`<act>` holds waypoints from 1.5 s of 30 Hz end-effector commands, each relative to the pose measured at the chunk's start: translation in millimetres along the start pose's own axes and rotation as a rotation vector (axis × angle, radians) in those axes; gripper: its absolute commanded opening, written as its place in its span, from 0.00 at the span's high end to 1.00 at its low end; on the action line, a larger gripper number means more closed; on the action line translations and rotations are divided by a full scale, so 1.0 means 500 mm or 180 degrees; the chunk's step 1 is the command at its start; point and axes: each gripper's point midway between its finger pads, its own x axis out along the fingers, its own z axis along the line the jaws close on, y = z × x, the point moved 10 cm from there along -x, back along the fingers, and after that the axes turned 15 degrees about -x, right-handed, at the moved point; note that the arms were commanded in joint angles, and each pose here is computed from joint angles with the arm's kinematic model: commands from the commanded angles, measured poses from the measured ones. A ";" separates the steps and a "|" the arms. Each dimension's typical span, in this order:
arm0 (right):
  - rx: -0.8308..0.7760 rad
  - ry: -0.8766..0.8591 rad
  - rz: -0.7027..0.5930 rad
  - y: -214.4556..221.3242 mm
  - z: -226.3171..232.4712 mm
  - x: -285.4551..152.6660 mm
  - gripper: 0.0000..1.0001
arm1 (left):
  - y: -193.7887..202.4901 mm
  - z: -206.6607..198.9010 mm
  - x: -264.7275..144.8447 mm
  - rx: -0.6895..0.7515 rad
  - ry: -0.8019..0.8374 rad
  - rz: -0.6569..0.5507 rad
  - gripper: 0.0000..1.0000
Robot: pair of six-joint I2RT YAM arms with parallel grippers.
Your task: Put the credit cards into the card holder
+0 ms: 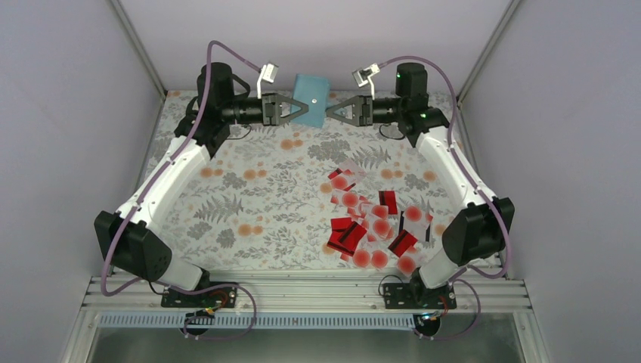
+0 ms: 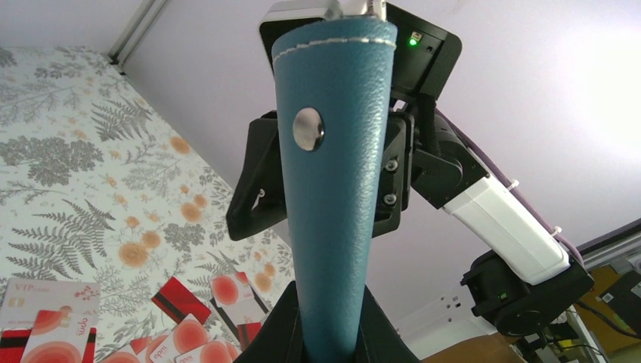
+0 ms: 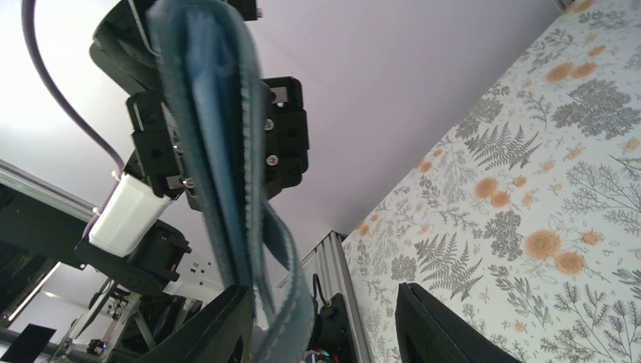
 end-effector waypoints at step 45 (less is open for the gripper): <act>-0.0423 -0.0634 0.0109 -0.037 0.066 0.014 0.89 | 0.030 -0.038 0.016 0.0261 0.0414 0.0385 0.98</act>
